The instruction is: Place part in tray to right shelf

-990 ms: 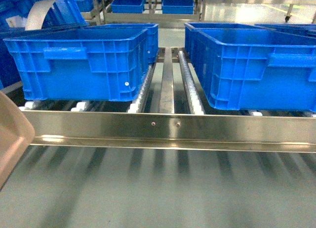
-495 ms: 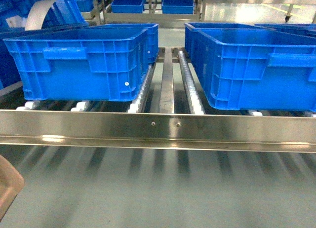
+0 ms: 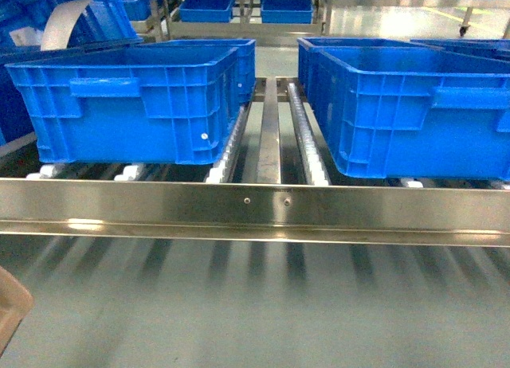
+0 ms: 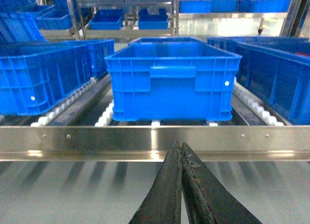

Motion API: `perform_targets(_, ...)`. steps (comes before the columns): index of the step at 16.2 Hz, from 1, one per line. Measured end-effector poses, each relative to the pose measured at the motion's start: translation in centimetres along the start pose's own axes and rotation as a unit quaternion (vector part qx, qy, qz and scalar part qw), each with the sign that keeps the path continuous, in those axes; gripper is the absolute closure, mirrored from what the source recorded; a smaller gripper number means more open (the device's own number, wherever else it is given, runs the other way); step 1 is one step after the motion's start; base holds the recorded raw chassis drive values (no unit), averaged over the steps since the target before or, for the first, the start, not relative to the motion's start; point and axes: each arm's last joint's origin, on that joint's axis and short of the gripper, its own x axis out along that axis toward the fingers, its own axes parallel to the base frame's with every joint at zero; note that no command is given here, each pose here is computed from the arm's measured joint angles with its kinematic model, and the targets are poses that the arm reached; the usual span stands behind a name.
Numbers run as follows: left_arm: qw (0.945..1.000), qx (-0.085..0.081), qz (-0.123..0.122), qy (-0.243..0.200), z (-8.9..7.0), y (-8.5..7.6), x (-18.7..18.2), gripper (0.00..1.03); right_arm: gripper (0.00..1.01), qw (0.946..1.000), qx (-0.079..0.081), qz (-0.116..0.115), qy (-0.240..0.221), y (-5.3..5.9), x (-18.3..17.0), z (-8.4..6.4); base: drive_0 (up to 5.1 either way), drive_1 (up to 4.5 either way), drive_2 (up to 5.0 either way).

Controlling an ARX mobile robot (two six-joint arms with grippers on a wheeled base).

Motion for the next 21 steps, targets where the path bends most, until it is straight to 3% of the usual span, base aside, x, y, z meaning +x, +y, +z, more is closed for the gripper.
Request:
perform_targets(1, 1.0000, 0.001, 0.002, 0.001, 0.0, 0.0, -0.2, 0.90, 0.99, 0.9998, 0.000, 0.000, 0.018, 0.0, 0.0, -0.5, 0.0, 0.00, 0.0)
perform_targets(10, 1.0000, 0.001, 0.001, -0.003, 0.0, 0.0, -1.4, 0.90, 0.99, 0.9999, 0.000, 0.000, 0.012, 0.0, 0.0, -0.4, 0.0, 0.00, 0.0)
perform_targets(12, 0.9997, 0.000, 0.001, 0.022, -0.6, 0.0, -2.4, 0.90, 0.99, 0.9999, 0.000, 0.000, 0.012, 0.0, 0.0, -0.4, 0.0, 0.00, 0.0)
perform_targets(13, 1.0000, 0.001, 0.001, -0.006, -0.1, 0.0, -2.5, 0.90, 0.99, 0.9999, 0.000, 0.000, 0.011, 0.0, 0.0, -0.3, 0.0, 0.00, 0.0)
perform_targets(18, 1.0000, 0.001, 0.001, 0.005, -0.3, 0.0, -2.5, 0.90, 0.99, 0.9999, 0.000, 0.000, 0.011, 0.0, 0.0, -0.4, 0.0, 0.00, 0.0)
perform_targets(21, 1.0000, 0.001, 0.001, 0.004, -0.3, 0.0, -2.5, 0.90, 0.78, 0.9999, 0.000, 0.000, 0.012, 0.0, 0.0, -0.4, 0.0, 0.00, 0.0)
